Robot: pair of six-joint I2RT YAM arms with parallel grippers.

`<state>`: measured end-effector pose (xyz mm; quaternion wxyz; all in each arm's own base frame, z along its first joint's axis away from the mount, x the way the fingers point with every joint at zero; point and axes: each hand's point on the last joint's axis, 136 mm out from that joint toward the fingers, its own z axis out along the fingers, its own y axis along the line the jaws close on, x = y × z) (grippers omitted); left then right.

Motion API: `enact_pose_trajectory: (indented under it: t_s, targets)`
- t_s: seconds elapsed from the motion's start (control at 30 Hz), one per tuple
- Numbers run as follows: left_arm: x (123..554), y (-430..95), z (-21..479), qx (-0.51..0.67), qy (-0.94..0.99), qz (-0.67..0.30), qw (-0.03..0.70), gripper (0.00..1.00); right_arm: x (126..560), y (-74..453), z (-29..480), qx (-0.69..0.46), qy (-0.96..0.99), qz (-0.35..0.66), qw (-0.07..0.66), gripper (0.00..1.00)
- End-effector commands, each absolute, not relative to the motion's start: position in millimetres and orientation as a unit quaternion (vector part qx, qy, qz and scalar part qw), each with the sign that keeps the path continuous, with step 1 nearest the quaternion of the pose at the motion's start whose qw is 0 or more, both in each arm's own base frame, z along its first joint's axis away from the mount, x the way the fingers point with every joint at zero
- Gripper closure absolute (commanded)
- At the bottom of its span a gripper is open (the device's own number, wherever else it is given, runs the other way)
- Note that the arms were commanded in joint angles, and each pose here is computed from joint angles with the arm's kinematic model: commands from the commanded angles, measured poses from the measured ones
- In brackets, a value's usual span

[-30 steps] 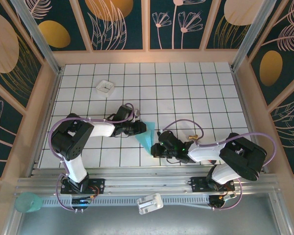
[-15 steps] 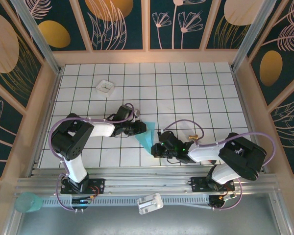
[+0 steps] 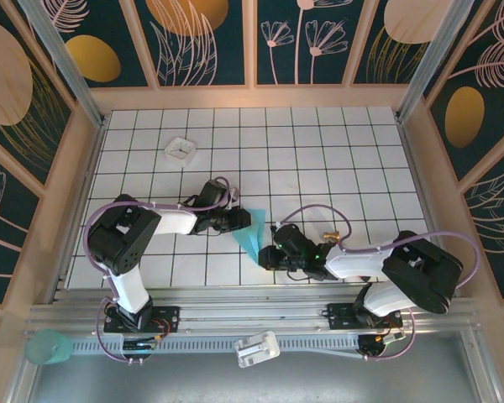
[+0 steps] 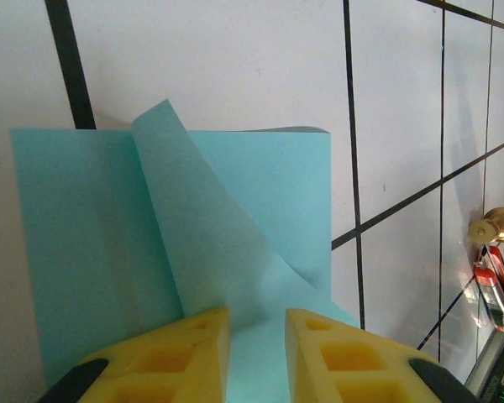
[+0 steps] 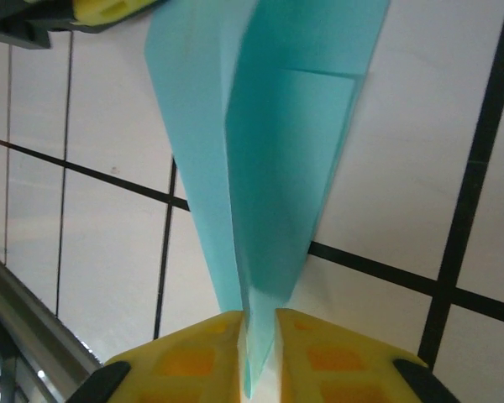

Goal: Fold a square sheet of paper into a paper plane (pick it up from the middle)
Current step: Fourth fold the wing at the center of the table.

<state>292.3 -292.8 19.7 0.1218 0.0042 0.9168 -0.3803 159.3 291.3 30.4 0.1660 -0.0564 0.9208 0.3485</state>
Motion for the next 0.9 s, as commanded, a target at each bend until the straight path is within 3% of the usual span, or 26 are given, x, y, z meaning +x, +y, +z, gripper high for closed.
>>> enact_pose_trajectory:
  t_s: [0.0, 0.23, 0.53, 0.87]
  targets:
    - [281, -272, -17, -0.009, 0.943, -0.321, 0.092, 0.74, 160, 290, 41, -0.07, 0.917, 0.351, 0.178, 0.8]
    - [281, -272, -17, -0.009, 0.943, -0.321, 0.092, 0.74, 163, 292, 58, -0.096, 0.91, 0.351, 0.2, 0.77]
    - [281, -273, -17, -0.009, 0.943, -0.321, 0.092, 0.74, 165, 313, 58, -0.134, 0.908, 0.349, 0.189, 0.88]
    - [281, -273, -17, -0.009, 0.943, -0.321, 0.091, 0.74, 167, 308, 39, -0.127, 0.919, 0.334, 0.17, 0.92]
